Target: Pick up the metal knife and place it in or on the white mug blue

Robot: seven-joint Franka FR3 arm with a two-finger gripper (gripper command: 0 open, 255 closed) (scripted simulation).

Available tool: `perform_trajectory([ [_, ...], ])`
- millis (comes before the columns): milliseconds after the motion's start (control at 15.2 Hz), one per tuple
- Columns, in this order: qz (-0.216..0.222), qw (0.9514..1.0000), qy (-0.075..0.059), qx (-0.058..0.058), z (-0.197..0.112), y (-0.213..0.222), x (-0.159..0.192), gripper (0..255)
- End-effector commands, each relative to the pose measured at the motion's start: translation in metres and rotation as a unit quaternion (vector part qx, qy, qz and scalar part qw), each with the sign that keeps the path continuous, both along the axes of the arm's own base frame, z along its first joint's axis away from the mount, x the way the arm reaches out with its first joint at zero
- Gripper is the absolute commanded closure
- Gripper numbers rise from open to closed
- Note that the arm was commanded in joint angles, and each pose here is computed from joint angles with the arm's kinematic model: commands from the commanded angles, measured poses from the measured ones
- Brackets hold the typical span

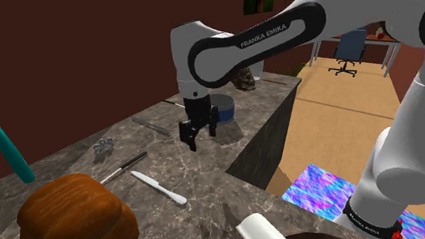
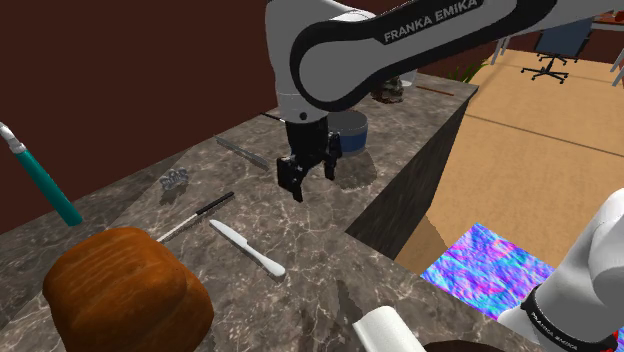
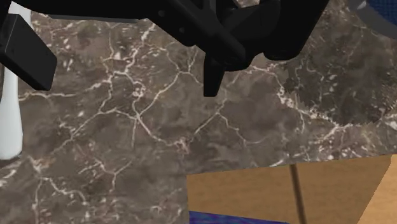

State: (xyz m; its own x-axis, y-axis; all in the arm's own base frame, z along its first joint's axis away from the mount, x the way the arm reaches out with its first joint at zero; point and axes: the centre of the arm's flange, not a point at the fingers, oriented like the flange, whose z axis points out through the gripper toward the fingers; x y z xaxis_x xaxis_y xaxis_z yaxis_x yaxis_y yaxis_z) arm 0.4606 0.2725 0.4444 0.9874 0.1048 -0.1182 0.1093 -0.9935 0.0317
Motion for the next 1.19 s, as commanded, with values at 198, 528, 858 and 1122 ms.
perform_trajectory([
  [198,0.003,0.9998,0.016,0.006,-0.029,0.054,0.028,0],
  [528,0.006,0.9994,0.032,0.012,-0.055,0.11,0.054,0],
  [858,0.008,0.9989,0.043,0.017,-0.078,0.147,0.069,0],
  [1122,0.008,0.9989,0.043,0.017,-0.098,0.147,0.065,0],
])
